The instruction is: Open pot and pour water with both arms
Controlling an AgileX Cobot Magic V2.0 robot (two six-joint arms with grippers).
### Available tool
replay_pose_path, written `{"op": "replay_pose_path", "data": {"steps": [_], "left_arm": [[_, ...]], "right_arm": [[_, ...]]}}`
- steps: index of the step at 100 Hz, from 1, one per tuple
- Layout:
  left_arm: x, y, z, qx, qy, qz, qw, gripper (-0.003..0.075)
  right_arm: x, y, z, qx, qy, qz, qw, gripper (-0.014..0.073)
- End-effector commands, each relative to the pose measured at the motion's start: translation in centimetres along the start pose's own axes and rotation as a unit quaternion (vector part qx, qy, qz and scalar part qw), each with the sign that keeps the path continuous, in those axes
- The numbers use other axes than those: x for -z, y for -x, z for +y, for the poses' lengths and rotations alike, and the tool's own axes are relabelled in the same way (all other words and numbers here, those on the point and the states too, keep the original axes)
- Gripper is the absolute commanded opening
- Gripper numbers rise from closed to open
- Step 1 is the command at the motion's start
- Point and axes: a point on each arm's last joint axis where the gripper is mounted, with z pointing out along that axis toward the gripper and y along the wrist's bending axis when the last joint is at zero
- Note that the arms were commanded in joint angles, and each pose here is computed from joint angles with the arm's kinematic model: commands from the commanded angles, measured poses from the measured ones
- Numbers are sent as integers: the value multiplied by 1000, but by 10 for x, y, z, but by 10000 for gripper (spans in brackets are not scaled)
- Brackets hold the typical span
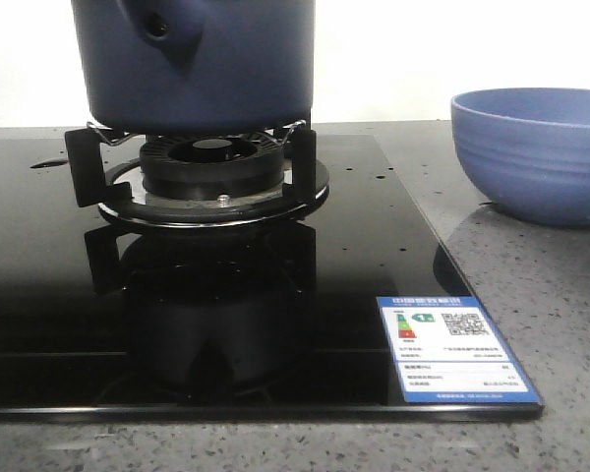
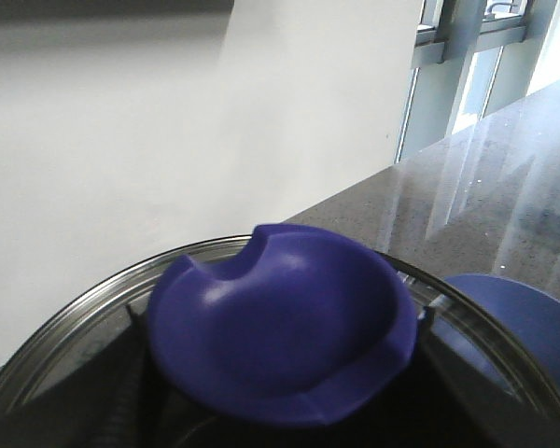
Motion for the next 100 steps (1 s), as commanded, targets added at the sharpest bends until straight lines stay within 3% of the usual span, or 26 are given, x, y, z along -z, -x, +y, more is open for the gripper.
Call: {"op": "replay_pose_path", "data": {"steps": [1, 26, 82, 89, 100], "left_arm": [[-6, 16, -9, 6, -23, -47, 999, 371], [-42, -1, -11, -43, -22, -19, 999, 371], [-56, -14, -4, -42, -9, 2, 999, 372], [-56, -14, -4, -42, -9, 2, 999, 395], [-56, -13, -5, -36, -12, 0, 999, 515]], "right_arm": [[38, 3, 7, 6, -5, -75, 997, 491], [73, -9, 17, 17, -9, -115, 993, 491], [71, -13, 17, 16, -8, -109, 994, 491], [67, -15, 16, 14, -7, -104, 994, 491], [63, -17, 16, 14, -7, -97, 995, 491]]}}
